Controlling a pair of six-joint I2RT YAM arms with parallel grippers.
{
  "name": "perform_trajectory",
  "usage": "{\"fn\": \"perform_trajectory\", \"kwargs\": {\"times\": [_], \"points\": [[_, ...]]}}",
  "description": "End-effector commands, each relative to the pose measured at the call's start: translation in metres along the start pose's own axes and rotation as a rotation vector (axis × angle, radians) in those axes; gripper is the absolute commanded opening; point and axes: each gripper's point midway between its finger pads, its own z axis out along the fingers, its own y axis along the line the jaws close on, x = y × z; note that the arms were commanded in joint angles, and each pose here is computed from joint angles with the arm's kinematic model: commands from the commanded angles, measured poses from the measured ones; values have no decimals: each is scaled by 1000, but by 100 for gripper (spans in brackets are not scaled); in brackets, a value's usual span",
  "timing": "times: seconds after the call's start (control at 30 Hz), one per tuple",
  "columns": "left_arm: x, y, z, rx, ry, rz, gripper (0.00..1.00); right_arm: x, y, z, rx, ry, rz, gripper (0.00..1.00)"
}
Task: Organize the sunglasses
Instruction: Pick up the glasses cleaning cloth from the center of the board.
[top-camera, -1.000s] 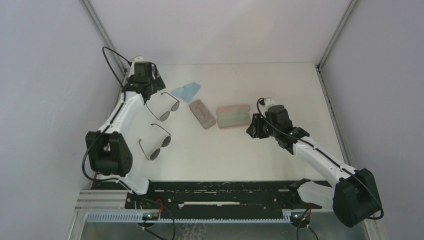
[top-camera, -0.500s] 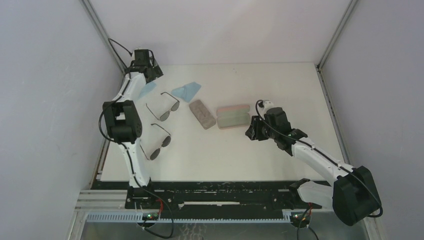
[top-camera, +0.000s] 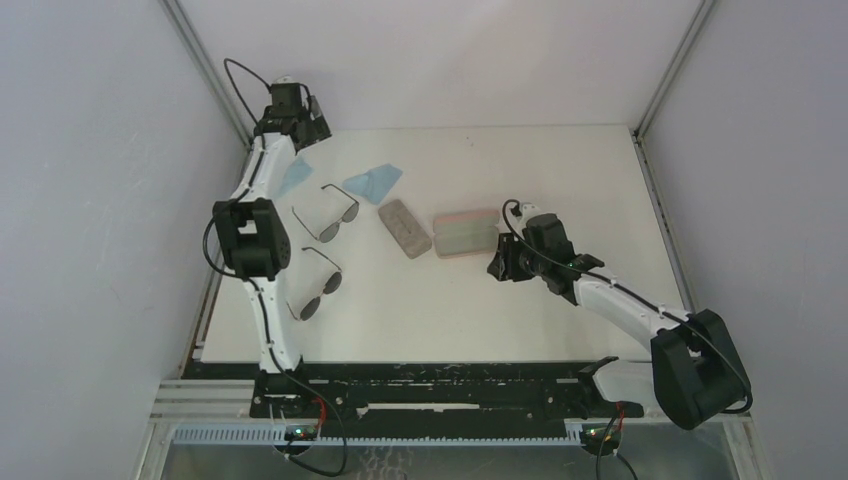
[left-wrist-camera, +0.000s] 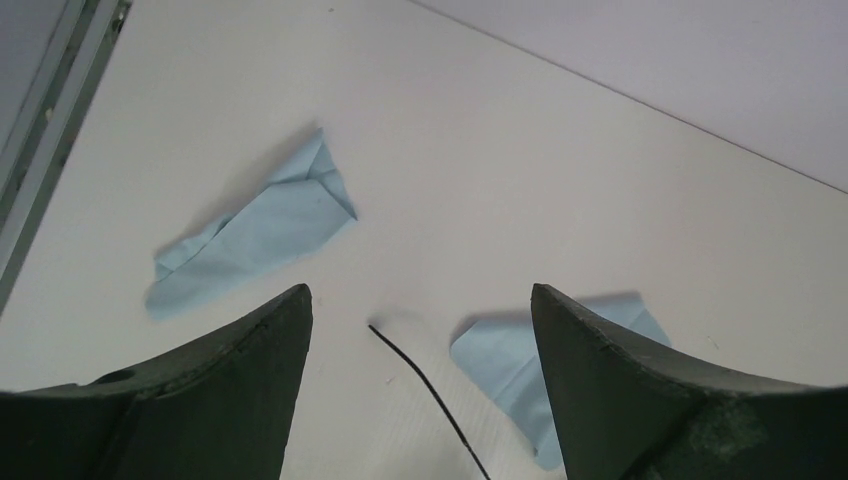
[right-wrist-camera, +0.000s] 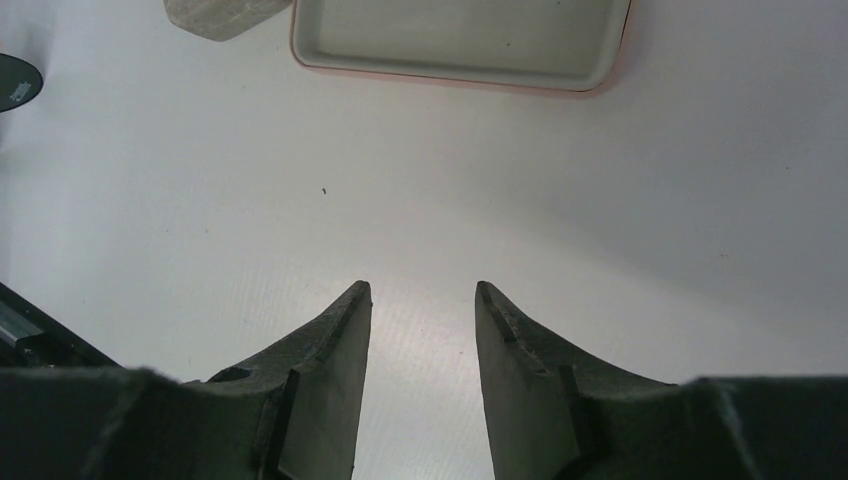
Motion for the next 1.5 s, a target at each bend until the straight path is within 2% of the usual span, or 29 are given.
{"fn": "perform_trajectory", "kwargs": {"times": [0.0, 0.2, 0.57, 0.8, 1.3, 1.47], "points": [[-18, -50, -18, 122, -40, 123, 84, -21, 9, 1, -37, -65, -3, 42], [19, -90, -13, 210, 53, 200, 84, -19, 10, 4, -44, -50, -10, 42], [84, -97, -5, 182, 228, 263, 80, -14, 9, 6, -46, -29, -22, 42], [110, -99, -3, 170, 285, 309, 74, -13, 11, 8, -53, -23, -23, 42], [146, -104, 3, 168, 364, 376, 72, -10, 11, 8, -55, -13, -21, 42], [147, -104, 6, 157, 370, 377, 66, -10, 10, 8, -52, -11, -21, 42]]}}
